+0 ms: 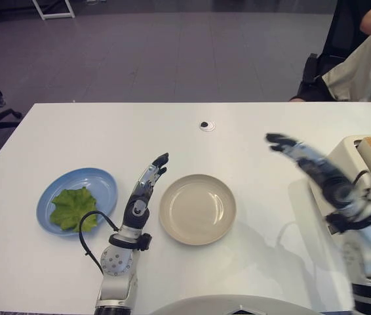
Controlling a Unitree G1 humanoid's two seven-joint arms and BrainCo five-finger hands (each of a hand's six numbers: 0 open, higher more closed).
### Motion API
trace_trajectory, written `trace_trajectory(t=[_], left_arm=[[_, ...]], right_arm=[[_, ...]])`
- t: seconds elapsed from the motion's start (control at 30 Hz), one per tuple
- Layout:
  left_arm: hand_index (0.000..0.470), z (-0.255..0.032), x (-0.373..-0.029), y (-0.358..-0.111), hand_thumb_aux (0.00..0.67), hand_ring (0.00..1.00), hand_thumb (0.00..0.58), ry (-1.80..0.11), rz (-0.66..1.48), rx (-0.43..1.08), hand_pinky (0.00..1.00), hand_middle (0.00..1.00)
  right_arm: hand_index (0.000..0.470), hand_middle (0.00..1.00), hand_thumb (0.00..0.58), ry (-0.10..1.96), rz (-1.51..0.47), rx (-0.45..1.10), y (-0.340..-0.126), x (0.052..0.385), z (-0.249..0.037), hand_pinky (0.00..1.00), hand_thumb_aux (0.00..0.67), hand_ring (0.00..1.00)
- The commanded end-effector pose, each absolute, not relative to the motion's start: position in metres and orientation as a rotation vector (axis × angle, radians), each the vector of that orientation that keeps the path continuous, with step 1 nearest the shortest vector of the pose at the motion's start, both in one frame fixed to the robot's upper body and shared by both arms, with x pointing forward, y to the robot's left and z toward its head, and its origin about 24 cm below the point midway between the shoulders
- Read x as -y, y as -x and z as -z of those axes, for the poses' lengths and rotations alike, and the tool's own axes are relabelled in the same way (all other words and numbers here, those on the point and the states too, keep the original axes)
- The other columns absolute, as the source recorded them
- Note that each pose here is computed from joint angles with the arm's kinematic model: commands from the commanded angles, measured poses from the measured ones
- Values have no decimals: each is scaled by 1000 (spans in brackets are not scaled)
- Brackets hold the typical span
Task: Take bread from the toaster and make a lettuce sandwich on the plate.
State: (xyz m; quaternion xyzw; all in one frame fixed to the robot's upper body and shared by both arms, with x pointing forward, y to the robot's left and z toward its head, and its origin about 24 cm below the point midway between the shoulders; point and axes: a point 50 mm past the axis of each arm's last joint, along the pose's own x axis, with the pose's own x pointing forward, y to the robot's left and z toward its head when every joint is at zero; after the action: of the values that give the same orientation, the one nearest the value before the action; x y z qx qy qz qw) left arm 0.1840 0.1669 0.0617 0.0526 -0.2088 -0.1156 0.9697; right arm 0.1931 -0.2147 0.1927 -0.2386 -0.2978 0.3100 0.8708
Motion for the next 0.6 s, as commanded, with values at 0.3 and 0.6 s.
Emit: trace_trajectory(t=[0.3, 0.6], left_arm=[[0, -64, -146, -184, 0, 0, 0, -102, 268, 424, 0, 0], [0, -65, -151, -182, 0, 0, 0, -113, 255, 437, 0, 0]], right_arm=[[0, 0, 0, 1315, 1, -165, -175, 384, -202, 0, 0, 0], [378, 0, 558, 1324, 11, -223, -184, 387, -187, 0, 539, 0]])
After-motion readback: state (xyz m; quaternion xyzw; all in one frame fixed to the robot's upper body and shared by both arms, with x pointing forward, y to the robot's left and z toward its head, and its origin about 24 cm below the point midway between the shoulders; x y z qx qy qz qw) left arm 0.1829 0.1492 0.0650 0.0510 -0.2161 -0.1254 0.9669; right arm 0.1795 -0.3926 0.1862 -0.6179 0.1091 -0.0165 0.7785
